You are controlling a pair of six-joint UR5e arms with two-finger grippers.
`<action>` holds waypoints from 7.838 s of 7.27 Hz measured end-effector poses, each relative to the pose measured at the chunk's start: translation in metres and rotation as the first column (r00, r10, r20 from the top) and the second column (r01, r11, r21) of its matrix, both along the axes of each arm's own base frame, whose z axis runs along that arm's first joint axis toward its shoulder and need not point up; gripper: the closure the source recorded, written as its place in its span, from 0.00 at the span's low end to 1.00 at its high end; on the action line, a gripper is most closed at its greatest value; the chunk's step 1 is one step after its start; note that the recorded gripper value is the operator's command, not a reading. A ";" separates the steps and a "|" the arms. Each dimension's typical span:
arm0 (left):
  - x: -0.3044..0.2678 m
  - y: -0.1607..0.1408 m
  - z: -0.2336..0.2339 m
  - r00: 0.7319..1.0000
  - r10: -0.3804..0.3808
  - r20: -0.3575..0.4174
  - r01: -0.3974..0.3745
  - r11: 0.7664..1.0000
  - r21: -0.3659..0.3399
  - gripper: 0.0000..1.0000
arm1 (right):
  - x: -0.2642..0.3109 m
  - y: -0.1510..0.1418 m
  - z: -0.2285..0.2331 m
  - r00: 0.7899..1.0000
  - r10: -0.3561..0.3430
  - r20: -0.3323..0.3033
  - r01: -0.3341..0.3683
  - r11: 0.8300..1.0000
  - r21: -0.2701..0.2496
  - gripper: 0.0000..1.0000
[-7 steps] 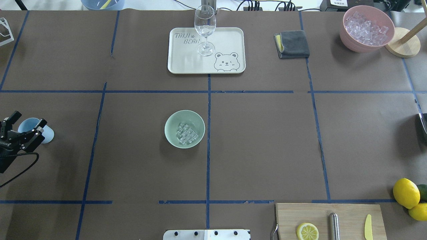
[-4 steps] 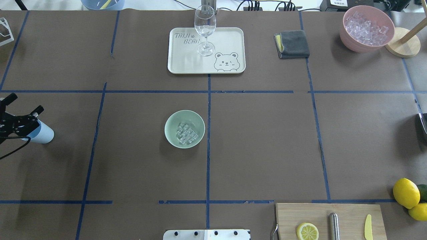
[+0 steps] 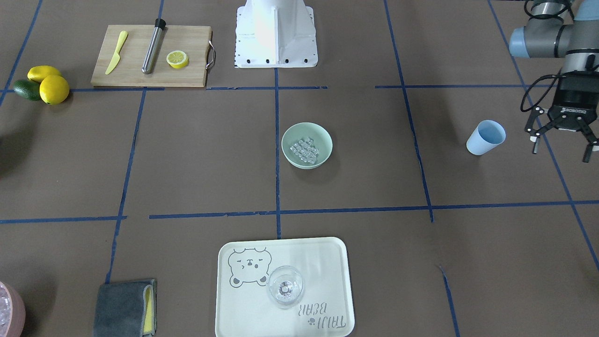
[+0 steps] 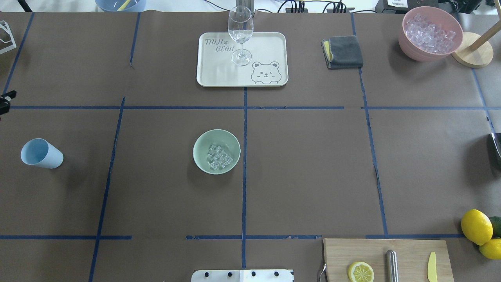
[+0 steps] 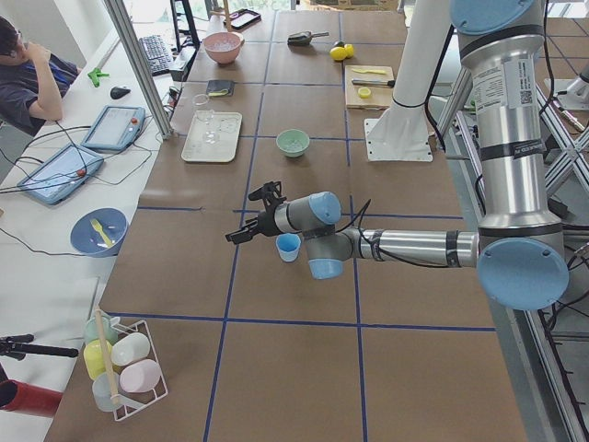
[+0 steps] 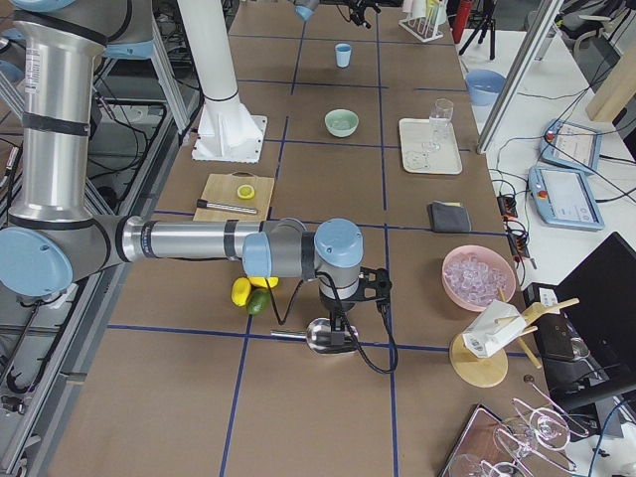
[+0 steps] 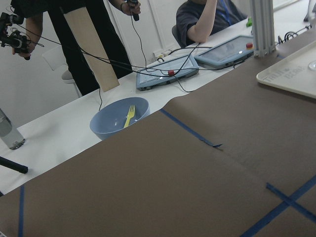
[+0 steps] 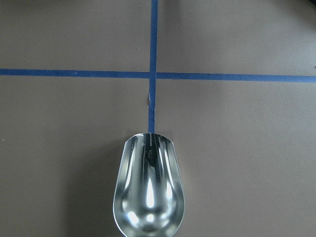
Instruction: Pour ice into bowl
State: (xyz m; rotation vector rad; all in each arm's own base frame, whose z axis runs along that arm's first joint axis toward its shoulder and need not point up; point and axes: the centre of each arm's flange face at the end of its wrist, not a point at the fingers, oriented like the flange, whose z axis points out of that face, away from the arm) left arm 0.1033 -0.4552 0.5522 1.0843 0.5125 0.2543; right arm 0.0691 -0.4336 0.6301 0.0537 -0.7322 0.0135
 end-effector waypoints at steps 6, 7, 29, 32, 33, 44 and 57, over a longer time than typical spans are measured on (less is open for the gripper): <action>-0.169 -0.070 0.033 0.983 0.170 0.072 -0.083 0.758 -0.647 0.00 | -0.001 -0.002 -0.020 1.000 -0.001 0.010 0.000 0.999 0.039 0.00; -0.177 -0.062 0.048 0.985 0.169 -0.017 -0.128 0.675 -0.727 0.00 | -0.002 -0.001 -0.029 1.000 -0.002 0.017 0.001 0.999 0.052 0.00; -0.191 -0.019 0.067 0.966 0.133 -0.222 -0.257 0.597 -0.760 0.00 | -0.676 0.017 -0.482 0.997 0.048 0.067 -0.052 0.997 0.056 0.19; -0.191 -0.019 0.067 0.966 0.135 -0.221 -0.257 0.601 -0.757 0.00 | -0.701 0.009 -0.466 0.998 0.047 0.048 -0.049 0.998 0.048 0.97; -0.191 -0.019 0.068 0.966 0.134 -0.221 -0.257 0.600 -0.758 0.00 | -0.704 0.008 -0.464 0.998 0.047 0.051 -0.049 0.998 0.049 1.00; -0.191 -0.018 0.068 0.966 0.137 -0.220 -0.258 0.602 -0.756 0.00 | -0.465 -0.020 -0.402 0.980 -0.084 0.180 0.050 0.981 0.185 1.00; -0.191 -0.019 0.066 0.965 0.138 -0.221 -0.259 0.605 -0.753 0.00 | -0.259 0.016 -0.012 0.975 -0.105 0.196 0.067 0.980 0.190 0.00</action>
